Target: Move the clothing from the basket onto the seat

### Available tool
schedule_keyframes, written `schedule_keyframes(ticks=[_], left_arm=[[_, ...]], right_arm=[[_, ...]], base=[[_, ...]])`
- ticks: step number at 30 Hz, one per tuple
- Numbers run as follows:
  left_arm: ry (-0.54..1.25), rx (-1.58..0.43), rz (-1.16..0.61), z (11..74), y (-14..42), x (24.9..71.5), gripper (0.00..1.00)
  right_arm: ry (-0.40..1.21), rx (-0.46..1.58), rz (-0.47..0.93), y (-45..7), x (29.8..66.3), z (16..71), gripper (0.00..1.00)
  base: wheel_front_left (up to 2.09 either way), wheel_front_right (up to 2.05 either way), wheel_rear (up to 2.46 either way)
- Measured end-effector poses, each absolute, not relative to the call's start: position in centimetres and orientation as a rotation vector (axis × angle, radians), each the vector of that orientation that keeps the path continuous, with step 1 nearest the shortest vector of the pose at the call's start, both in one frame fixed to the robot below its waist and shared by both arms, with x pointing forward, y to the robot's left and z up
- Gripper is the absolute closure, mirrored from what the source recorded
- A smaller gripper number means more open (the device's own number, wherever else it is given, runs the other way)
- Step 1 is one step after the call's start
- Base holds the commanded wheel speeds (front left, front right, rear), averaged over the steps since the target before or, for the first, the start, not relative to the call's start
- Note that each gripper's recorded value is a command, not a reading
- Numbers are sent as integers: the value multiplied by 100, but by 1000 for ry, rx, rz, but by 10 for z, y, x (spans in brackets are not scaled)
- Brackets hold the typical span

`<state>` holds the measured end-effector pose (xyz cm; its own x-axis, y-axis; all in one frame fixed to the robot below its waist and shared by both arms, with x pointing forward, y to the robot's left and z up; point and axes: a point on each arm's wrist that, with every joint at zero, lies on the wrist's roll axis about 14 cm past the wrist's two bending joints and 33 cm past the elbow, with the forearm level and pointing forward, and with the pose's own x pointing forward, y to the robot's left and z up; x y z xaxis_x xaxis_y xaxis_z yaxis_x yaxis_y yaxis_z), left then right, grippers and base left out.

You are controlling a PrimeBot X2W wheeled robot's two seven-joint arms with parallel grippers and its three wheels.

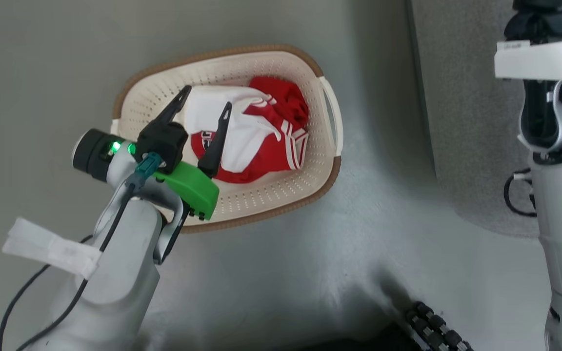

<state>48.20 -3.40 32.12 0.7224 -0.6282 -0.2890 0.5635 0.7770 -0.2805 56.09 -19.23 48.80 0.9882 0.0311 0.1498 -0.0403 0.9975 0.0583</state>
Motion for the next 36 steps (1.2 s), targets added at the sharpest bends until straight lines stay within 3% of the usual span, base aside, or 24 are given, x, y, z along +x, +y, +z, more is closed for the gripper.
schedule_keyframes(ticks=[10,18,36], left_arm=[[479,-131,-785,262,-61,476,0],[576,-91,-893,218,-81,453,0],[694,-32,-963,164,-95,447,0]], right_arm=[[-119,62,62,-186,588,450,0],[-47,46,46,-193,591,413,0],[-8,17,58,-195,595,392,0]], base=[[0,0,0],[0,0,0],[0,0,0]])
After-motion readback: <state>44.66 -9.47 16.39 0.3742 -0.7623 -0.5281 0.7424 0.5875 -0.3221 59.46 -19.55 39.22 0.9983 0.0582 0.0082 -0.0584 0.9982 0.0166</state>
